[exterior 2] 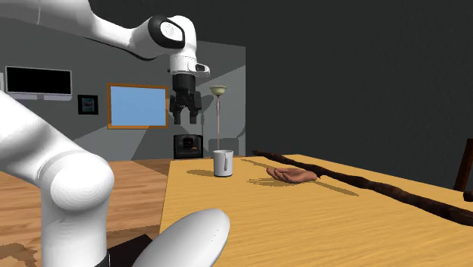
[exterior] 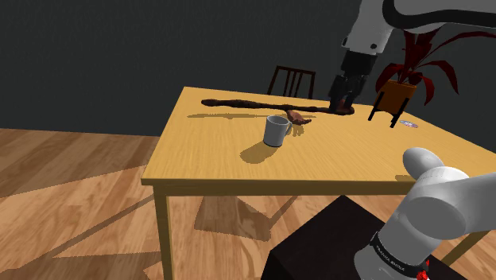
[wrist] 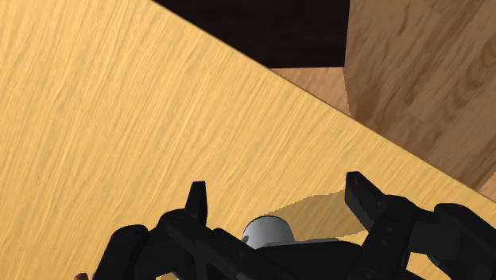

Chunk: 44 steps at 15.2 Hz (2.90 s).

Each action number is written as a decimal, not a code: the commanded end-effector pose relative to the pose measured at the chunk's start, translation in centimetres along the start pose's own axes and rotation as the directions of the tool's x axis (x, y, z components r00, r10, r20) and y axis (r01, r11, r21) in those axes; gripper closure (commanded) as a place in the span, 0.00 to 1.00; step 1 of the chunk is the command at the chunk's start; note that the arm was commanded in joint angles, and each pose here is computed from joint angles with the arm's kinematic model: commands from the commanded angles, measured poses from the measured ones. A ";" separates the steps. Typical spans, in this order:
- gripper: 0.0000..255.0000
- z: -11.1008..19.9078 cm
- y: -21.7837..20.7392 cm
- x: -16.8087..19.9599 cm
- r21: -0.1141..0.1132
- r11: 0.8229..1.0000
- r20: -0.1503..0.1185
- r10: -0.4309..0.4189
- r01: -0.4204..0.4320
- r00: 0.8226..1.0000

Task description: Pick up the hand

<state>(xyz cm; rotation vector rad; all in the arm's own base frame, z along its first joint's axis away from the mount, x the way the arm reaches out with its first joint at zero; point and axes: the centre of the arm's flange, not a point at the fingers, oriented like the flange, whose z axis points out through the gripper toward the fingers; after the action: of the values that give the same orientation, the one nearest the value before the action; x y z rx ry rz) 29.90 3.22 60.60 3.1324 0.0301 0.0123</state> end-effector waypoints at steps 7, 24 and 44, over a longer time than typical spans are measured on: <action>0.00 3.1 2.0 7.1 -0.064 0.995 0.021 0.079 -0.077 0.997; 0.00 11.6 11.6 25.6 -0.251 0.926 0.051 0.303 -0.281 0.952; 1.00 17.7 15.1 30.0 -0.301 0.894 0.051 0.362 -0.331 0.931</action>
<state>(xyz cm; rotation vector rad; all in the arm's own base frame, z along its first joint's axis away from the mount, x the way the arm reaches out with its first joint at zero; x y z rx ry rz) 60.35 -11.48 43.32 2.7966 -0.4879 -0.1341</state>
